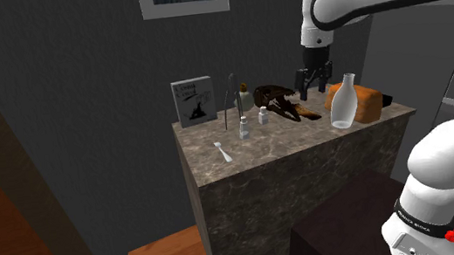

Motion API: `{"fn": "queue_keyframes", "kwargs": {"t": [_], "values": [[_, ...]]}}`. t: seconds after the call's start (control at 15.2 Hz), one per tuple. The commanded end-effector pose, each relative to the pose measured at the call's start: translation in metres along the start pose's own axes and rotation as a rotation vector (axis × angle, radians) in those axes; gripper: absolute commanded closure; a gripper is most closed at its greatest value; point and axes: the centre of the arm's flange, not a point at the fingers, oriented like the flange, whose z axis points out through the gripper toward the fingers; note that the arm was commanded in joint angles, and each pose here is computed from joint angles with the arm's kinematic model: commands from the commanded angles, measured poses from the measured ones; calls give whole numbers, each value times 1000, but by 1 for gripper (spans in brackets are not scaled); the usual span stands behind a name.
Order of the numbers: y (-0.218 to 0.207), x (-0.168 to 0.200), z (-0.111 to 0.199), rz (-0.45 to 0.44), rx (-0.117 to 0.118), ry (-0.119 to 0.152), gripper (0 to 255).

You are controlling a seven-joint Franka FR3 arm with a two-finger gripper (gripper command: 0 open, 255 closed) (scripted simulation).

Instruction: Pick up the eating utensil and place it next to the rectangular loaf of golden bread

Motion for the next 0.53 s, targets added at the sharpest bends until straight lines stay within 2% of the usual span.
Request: {"fn": "queue_keyframes", "kwargs": {"t": [0.0, 0.46], "values": [[-18, 20, 15, 10, 4, -10, 0], [-72, 85, 59, 41, 16, -43, 0]]}}
